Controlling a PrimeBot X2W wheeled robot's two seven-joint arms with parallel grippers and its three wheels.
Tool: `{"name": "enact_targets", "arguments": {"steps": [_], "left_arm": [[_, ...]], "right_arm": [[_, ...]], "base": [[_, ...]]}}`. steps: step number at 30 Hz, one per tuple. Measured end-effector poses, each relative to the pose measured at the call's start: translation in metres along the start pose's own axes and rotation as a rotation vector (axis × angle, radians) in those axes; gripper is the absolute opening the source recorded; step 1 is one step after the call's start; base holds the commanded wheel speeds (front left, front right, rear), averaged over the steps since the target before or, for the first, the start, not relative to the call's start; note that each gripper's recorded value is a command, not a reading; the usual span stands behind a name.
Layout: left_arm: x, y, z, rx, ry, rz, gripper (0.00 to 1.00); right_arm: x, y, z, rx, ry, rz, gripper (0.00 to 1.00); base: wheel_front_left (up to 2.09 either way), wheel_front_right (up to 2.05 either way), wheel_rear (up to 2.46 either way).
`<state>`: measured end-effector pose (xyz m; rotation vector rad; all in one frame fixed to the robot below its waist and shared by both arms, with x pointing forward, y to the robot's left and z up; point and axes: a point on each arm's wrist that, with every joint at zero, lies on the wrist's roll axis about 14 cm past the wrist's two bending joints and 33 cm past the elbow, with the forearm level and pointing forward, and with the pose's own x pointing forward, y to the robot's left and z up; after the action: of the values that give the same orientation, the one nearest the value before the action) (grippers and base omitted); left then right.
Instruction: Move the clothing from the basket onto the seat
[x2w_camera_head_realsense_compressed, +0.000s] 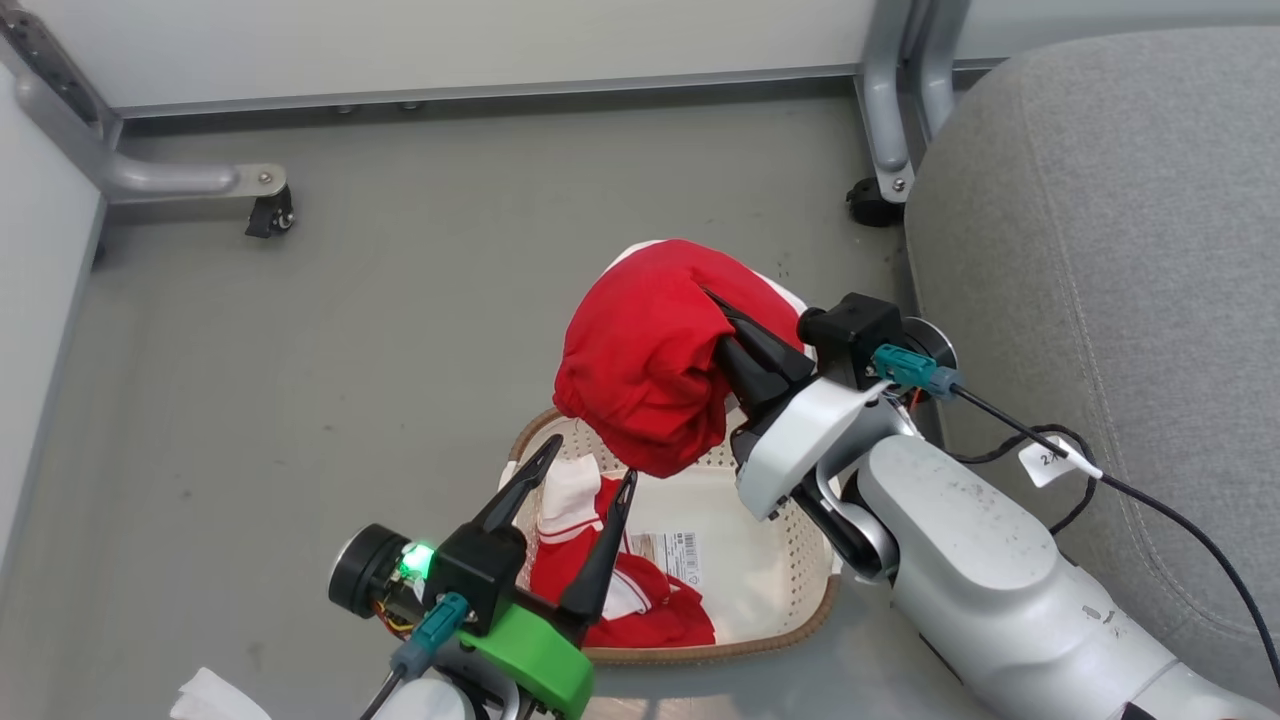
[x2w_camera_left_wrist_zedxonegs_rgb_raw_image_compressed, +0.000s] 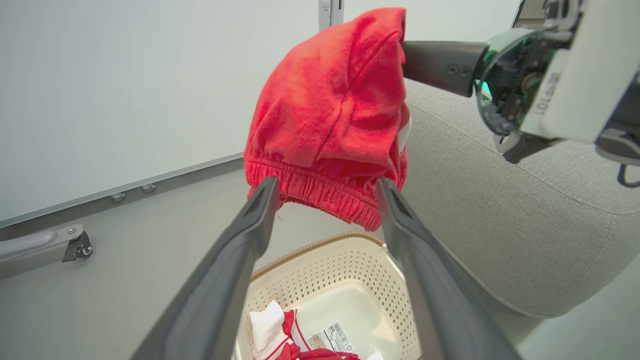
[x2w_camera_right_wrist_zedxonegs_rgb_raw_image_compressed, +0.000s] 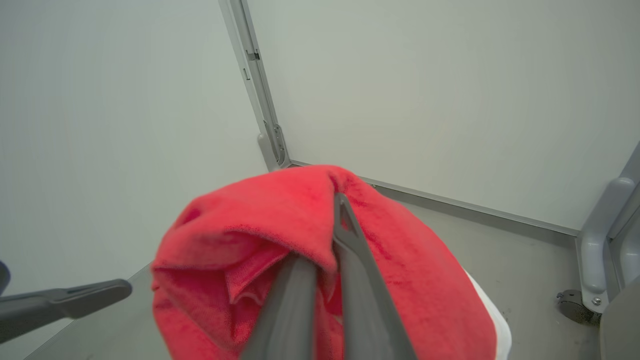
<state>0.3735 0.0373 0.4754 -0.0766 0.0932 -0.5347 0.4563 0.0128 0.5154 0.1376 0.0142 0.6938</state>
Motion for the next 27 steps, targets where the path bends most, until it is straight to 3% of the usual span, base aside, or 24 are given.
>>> {"name": "enact_targets", "arguments": {"steps": [12, 27], "left_arm": [[0.031, -0.038, -0.004, 0.027, 0.022, -0.185, 1.0], [0.067, -0.122, -0.012, 0.049, 0.057, -0.527, 1.0]], "right_arm": [[-0.04, -0.058, 0.008, 0.013, -0.03, -0.199, 0.0], [-0.157, -0.146, 0.013, 0.027, -0.065, -0.615, 0.0]], "base": [[0.0, 0.0, 0.0], [0.0, 0.0, 0.0]]}}
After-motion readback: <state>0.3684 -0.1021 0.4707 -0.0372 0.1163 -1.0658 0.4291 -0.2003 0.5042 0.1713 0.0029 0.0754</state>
